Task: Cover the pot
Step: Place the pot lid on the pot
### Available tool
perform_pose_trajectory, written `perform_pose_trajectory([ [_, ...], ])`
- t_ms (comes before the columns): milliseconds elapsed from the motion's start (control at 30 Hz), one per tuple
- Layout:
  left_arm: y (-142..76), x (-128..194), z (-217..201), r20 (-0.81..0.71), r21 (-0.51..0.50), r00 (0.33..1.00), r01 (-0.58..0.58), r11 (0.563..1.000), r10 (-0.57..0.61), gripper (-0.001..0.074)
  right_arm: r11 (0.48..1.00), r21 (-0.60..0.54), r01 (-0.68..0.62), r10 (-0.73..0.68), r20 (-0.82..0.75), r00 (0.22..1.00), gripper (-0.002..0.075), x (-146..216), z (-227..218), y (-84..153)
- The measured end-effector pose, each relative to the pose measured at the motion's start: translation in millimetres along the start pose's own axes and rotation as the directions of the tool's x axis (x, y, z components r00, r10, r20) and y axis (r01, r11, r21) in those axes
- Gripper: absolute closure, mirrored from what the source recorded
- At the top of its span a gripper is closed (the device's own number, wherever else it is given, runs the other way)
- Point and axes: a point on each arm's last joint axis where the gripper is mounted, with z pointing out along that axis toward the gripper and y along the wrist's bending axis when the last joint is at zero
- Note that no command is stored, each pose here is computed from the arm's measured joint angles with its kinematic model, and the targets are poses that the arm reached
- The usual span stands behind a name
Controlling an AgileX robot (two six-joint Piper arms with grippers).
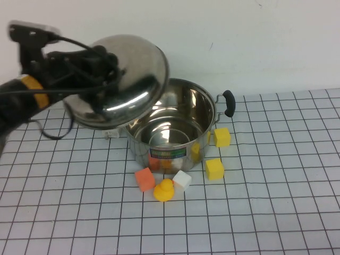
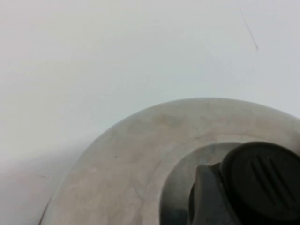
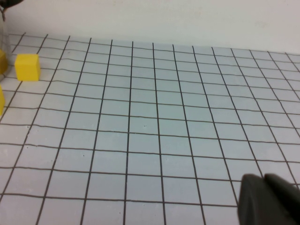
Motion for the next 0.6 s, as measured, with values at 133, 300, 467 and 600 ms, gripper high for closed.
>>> perform_pose_trajectory([
  [133, -15, 12, 36, -0.081, 0.02, 0.993, -0.08, 0.997, 0.081, 0.0402, 1.0, 0.0, 0.0, 0.0, 0.0, 1.0, 0.0717, 0, 0, 0],
  [300, -41, 20, 82, -0.128, 0.054, 0.972, -0.193, 0.98, 0.199, 0.0402, 1.0, 0.0, 0.0, 0.0, 0.0, 1.0, 0.0717, 0, 0, 0],
  [467, -50, 39, 120, -0.144, 0.088, 0.967, -0.201, 0.976, 0.212, 0.0402, 1.0, 0.0, 0.0, 0.0, 0.0, 1.0, 0.0717, 0, 0, 0],
  [600, -45, 57, 138, -0.169, 0.089, 0.963, -0.198, 0.976, 0.211, 0.0402, 1.0, 0.0, 0.0, 0.0, 0.0, 1.0, 0.0717, 0, 0, 0],
])
